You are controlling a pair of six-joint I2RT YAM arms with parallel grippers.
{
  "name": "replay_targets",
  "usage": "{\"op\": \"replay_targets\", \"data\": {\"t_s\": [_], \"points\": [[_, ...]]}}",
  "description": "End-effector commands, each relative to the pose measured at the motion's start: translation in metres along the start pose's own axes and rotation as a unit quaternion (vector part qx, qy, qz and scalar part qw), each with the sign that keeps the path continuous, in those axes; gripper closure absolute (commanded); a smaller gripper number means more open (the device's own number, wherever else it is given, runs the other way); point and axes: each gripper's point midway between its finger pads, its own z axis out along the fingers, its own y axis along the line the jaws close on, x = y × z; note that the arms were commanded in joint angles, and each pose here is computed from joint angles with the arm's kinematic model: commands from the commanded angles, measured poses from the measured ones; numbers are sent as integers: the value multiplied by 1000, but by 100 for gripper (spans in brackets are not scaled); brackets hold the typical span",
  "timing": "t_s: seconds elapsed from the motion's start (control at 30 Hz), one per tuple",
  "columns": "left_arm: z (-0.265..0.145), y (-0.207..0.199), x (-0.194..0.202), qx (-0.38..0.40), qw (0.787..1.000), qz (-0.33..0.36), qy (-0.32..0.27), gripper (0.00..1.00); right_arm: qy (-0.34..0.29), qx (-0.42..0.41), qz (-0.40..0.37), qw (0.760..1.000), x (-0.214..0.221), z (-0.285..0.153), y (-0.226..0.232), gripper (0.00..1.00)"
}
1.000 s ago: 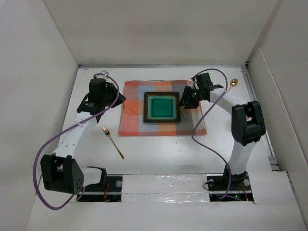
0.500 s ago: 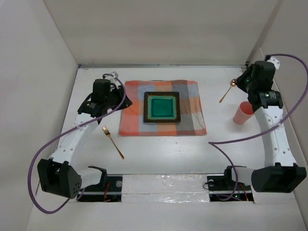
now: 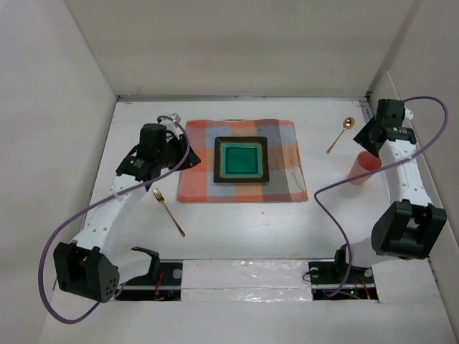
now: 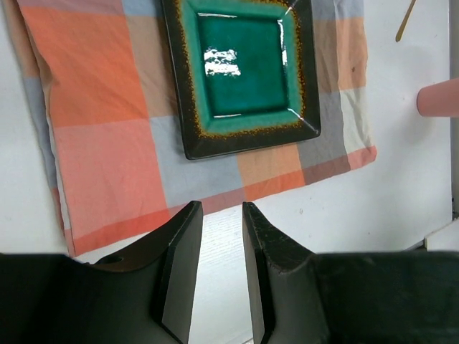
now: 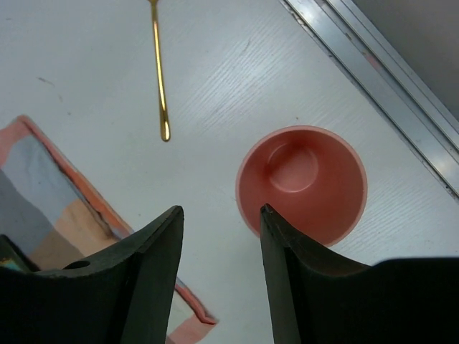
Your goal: Set the dinner table for one person
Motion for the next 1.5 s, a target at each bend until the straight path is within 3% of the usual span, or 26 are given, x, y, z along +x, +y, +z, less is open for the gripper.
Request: {"op": "replay_targets", "data": {"t_s": [0.0, 0.4, 0.53, 0.63, 0.77, 1.0, 1.17, 1.3, 1.47], "points": [[-5, -6, -7, 15, 1000, 11, -21, 74, 4, 13, 0, 1000, 6, 10, -13, 48], [-1, -7, -5, 21, 1000, 8, -14, 74, 65, -15, 2, 998, 40, 51, -8, 56], [1, -5, -1, 20, 1000, 4, -10, 75, 44, 11, 0, 999, 33, 49, -14, 100], [3, -5, -1, 21, 1000, 2, -10, 75, -5, 1, -10, 1000, 10, 26, 3, 100], [8, -8, -2, 32, 999, -3, -6, 75, -66, -67, -53, 994, -33, -17, 69, 100], [10, -5, 2, 29, 1000, -6, -4, 75, -59, -176, -163, 969, -20, -41, 190, 100], [8, -5, 0, 20, 999, 25, -14, 75, -10, -219, -243, 945, 28, -22, 264, 100], [8, -4, -6, -52, 993, 102, -32, 75, -3, -220, -269, 938, 42, -13, 285, 100], [-14, -46, -53, -34, 983, 140, -116, 75, 5, -242, -277, 930, 54, -7, 310, 100]]}}
